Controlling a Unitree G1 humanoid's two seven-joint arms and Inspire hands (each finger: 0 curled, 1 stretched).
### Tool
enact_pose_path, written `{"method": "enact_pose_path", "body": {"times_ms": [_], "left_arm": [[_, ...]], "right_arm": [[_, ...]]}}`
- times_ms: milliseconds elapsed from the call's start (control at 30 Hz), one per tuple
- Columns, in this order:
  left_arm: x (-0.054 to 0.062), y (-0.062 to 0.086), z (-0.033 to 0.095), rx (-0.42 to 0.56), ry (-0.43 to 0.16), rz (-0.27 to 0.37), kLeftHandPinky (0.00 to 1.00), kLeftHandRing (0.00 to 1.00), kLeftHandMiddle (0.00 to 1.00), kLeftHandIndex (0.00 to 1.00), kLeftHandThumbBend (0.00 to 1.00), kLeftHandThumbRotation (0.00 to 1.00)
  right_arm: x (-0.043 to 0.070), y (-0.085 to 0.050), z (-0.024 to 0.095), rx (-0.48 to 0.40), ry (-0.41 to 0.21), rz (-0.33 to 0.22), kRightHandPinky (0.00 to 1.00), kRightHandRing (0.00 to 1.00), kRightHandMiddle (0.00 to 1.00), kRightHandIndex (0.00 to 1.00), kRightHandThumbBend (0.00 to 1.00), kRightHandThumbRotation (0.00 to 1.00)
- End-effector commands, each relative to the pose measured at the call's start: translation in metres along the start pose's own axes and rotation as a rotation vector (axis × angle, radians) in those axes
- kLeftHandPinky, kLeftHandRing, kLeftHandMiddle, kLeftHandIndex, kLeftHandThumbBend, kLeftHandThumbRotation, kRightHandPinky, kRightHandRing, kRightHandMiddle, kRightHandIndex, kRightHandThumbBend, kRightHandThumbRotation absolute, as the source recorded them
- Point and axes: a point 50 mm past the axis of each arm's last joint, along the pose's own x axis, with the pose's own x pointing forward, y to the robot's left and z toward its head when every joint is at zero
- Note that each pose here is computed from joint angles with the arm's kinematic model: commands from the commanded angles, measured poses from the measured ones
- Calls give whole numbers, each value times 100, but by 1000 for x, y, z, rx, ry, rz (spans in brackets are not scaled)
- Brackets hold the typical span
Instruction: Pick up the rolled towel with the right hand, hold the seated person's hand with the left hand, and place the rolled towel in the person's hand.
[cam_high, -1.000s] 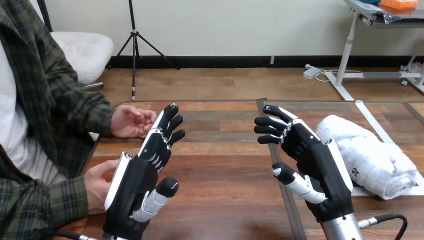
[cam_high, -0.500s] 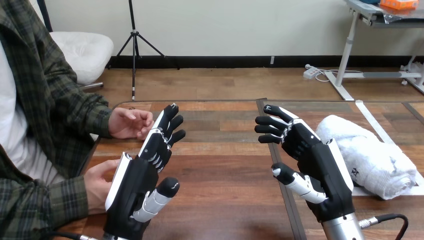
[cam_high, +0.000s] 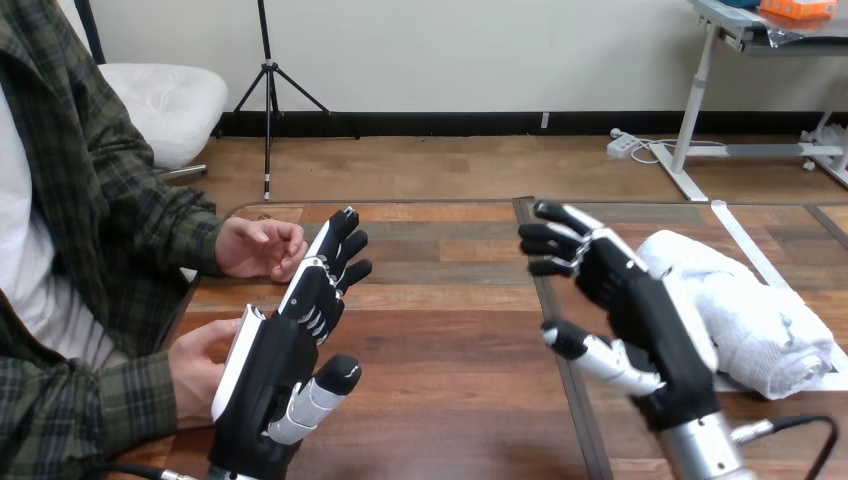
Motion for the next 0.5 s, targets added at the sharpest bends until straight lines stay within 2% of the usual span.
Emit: {"method": "enact_pose_path", "body": {"times_ms": [0,200,367,467], "left_arm": [[20,1,7,14,-84,-12,91,96,98,96,100,86],[20,-1,6,6,-82,-14,92,96,99,96,100,85],[20,-3,6,-3,-78,-11,92,97,99,96,100,86],[20,-4,6,-11,-78,-9,92,97,99,97,100,86]], "right_arm": [[30,-26,26,-113,-126,-45,74,79,80,85,100,62],[39,-40,39,-202,-124,-80,74,80,81,86,100,60],[47,-50,53,-221,-116,-116,75,81,82,87,100,58],[51,-57,62,-249,-109,-136,78,85,84,89,100,57]]}}
